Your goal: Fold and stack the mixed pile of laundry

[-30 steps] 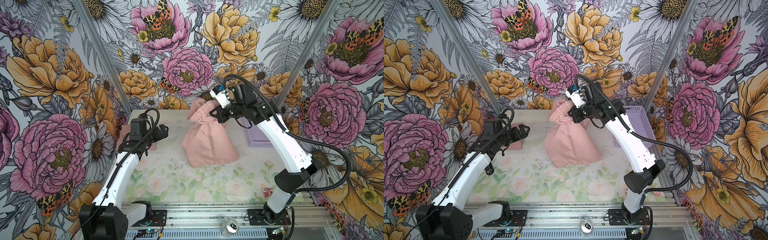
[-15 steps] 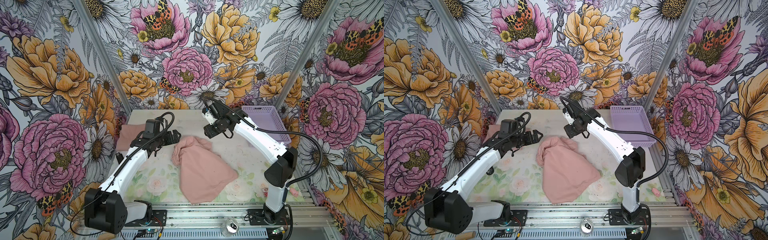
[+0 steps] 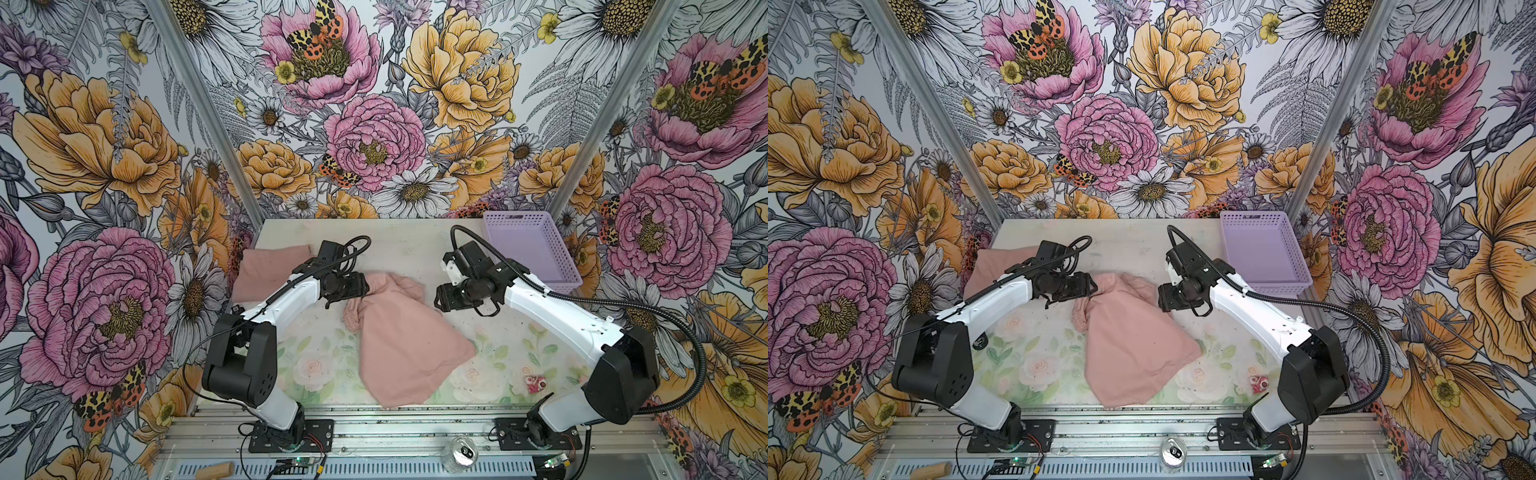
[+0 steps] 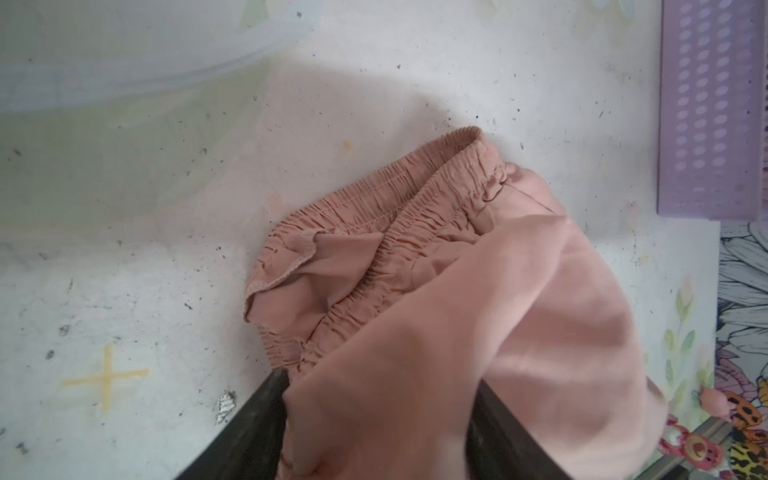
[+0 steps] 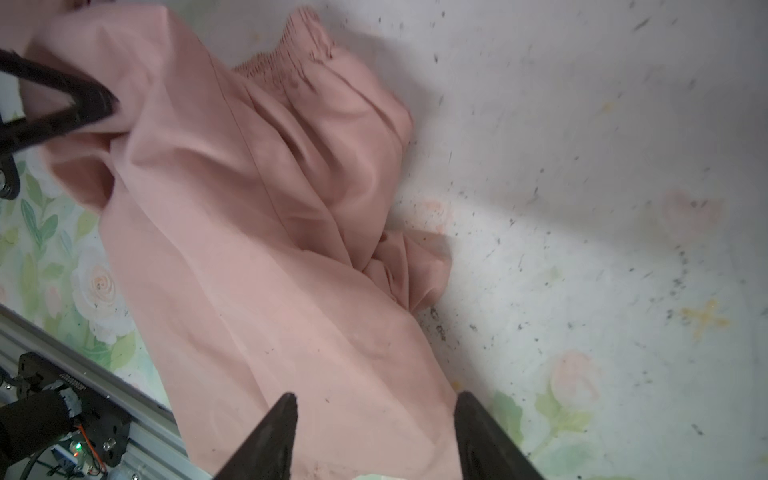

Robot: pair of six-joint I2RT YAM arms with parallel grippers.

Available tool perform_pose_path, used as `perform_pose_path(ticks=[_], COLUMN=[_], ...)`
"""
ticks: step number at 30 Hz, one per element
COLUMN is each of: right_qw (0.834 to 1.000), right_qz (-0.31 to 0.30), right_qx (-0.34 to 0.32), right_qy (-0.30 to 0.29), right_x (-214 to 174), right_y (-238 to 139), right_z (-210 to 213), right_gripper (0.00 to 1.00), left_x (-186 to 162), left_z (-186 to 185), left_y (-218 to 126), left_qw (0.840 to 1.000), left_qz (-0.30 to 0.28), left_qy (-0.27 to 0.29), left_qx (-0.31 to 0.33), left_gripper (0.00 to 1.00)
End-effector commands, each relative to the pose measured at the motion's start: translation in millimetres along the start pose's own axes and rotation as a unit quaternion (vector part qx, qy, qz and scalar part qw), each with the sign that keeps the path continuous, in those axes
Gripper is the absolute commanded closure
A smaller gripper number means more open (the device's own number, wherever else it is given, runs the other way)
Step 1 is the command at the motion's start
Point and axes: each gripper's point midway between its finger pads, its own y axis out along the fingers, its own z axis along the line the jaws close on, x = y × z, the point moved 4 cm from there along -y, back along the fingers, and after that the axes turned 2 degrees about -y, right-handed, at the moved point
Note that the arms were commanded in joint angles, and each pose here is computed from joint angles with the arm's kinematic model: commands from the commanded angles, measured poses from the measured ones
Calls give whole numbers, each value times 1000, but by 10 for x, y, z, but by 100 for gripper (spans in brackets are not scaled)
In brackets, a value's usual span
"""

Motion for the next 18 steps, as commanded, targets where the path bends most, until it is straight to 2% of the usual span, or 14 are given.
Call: perform_pose_path(ticks=[1, 5, 9, 13, 14, 15, 16, 18], right_qw=[997, 996, 994, 994, 994, 995, 995, 995], right_qz=[-15, -6, 19, 16, 14, 13, 11, -9], right_qx=[48, 11, -30, -29, -19, -2, 6, 0], right_qy=[54, 89, 107, 105, 104, 102, 102, 99], right_x=[-188, -600, -904, -889, -856, -811, -757, -615], right_y=[-59, -36, 199, 484, 570, 640, 668, 610], right_z=[143, -82, -298, -346, -323, -275, -243, -222], right_gripper=[36, 30, 23, 21, 24, 32, 45, 89], left_x=[62, 130, 212, 257, 260, 265, 276, 307], left_z=[-129, -156, -159, -170, -170, -169, -165, -191], left_y=[-37, -117, -193, -201, -197, -190, -199, -244], left_qw=[1000, 999, 999, 999, 999, 999, 999, 998], left_qz=[-7, -19, -30, -33, -33, -33, -33, -38], left_qy=[15, 19, 17, 17, 17, 17, 16, 15], left_qx=[-23, -28, -36, -38, -38, -38, -38, -40], left_gripper=[56, 73, 79, 80, 80, 81, 81, 82])
